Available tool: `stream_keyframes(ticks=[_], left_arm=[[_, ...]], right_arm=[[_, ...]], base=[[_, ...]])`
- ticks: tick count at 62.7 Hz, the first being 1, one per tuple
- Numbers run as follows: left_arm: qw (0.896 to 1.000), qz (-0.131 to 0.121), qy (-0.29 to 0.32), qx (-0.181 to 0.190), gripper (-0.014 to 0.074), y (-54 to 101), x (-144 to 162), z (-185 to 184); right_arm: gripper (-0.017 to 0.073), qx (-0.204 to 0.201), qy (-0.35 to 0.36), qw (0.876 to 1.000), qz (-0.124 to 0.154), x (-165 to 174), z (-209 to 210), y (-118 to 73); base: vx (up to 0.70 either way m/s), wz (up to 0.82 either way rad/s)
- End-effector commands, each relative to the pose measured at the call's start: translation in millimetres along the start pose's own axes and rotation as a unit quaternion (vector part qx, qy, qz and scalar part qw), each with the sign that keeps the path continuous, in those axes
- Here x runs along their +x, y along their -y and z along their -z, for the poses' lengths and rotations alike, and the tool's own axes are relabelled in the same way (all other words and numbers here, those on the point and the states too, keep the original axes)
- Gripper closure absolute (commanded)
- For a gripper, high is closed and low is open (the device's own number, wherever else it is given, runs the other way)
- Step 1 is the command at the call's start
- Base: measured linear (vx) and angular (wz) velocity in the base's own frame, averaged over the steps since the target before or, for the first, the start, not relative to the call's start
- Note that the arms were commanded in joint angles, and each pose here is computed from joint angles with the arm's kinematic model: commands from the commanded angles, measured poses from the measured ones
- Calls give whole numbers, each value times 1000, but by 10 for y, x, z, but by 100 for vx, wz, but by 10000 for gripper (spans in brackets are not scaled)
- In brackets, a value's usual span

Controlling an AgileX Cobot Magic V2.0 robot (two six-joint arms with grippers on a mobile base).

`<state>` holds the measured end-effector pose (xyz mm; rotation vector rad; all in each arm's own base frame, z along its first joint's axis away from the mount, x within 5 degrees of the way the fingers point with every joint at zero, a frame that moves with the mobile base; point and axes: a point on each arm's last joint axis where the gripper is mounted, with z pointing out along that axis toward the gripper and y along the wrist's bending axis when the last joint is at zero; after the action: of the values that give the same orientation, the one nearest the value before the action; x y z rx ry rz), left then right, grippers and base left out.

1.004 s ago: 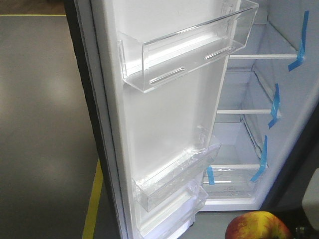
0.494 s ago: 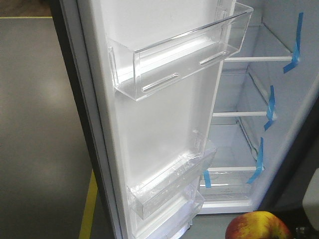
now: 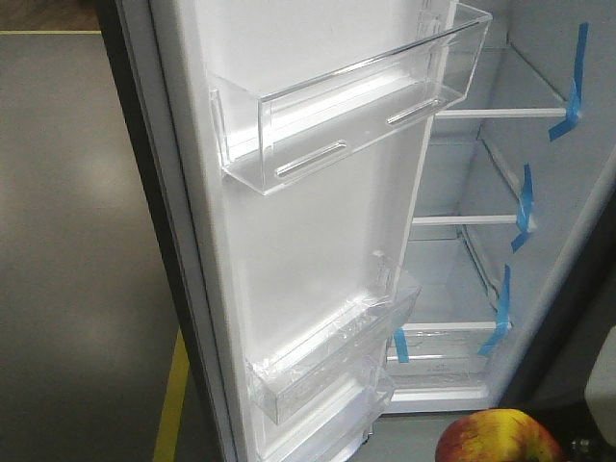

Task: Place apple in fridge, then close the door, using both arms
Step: 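Approach the refrigerator door bins, holding the apple in the right gripper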

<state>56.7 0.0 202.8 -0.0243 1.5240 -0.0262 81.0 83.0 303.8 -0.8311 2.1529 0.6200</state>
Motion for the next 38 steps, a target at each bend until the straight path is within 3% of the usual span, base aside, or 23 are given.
stream_keyframes(ticks=[1,38], left_arm=[[999,5,33,0,600,-1,-1,9],[999,5,33,0,600,-1,-1,9]], right_arm=[[124,0,43,999,-3,-125,53,-13],[124,6,51,999,1,-139,55,-3]], base=[[0,0],[0,0]])
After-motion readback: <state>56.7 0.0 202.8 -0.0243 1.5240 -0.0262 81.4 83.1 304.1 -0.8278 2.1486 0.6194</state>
